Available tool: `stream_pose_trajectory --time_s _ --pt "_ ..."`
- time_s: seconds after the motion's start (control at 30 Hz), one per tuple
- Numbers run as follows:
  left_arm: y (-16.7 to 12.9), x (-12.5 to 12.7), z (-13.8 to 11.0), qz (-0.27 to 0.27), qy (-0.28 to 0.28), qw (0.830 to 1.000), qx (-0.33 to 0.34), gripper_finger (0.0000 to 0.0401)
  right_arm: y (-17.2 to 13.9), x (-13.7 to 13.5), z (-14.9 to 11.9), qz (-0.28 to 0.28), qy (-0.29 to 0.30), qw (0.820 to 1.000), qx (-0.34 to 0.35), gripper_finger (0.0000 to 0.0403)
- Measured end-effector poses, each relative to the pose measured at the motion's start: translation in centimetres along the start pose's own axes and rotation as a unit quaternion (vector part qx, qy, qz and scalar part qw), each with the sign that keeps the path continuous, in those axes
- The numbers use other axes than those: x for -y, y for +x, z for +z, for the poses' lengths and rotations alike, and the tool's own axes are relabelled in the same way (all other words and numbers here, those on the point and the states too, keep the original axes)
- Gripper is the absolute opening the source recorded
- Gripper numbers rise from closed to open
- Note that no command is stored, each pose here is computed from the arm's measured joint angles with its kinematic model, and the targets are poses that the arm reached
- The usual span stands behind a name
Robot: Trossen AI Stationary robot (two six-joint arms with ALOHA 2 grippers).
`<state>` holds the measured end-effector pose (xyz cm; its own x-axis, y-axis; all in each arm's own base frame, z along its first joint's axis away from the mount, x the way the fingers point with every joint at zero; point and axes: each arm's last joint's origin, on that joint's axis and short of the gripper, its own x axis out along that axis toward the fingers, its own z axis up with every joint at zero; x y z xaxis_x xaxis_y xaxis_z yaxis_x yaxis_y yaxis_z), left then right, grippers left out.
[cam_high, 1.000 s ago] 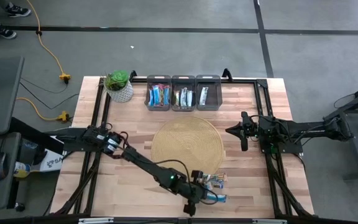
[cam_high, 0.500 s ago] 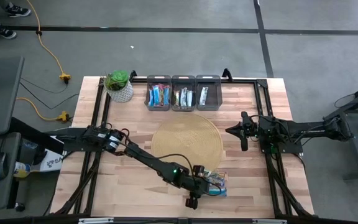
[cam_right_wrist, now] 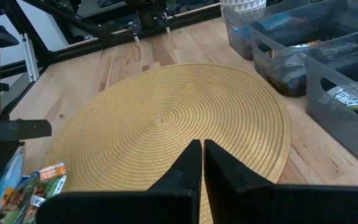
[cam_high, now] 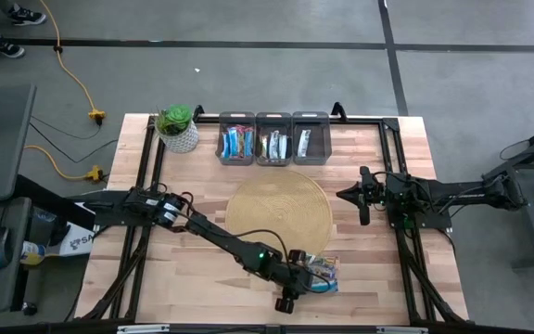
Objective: Pick and place Granola Bars by type
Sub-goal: Put the blue granola bar into the right black bin
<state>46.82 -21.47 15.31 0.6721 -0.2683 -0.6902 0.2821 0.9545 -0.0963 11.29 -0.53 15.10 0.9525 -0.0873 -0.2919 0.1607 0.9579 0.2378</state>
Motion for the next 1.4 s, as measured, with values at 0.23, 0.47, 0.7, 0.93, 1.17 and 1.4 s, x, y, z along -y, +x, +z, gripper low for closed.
stream_pose_trajectory --time_s 0.23,0.47,0.7,0.93,1.17,1.4 --pt "0.0 0.0 -0.1 -0.003 0.0 1.0 -0.001 0.0135 0.0 0.0 0.0 0.0 0.0 1.0 0.0 0.0" --pt "0.1 0.0 -0.1 0.001 0.0 1.0 -0.001 0.0129 0.0 0.0 0.0 0.0 0.0 1.0 0.0 0.0" --pt "0.1 0.0 -0.1 0.002 0.0 1.0 -0.003 0.0059 0.0 0.0 0.0 0.0 0.0 1.0 0.0 0.0" --pt "0.1 0.0 -0.1 -0.005 0.0 1.0 -0.005 0.0008 0.0 0.0 0.0 0.0 0.0 1.0 0.0 0.0" --pt "0.1 0.0 0.0 -0.006 0.0 1.0 0.005 0.0003 0.0 0.0 0.0 0.0 0.0 1.0 0.0 0.0" --pt "-0.3 0.3 1.4 -0.009 0.0 0.999 0.037 0.0002 0.0 0.0 0.0 0.0 0.0 1.0 0.0 0.0"
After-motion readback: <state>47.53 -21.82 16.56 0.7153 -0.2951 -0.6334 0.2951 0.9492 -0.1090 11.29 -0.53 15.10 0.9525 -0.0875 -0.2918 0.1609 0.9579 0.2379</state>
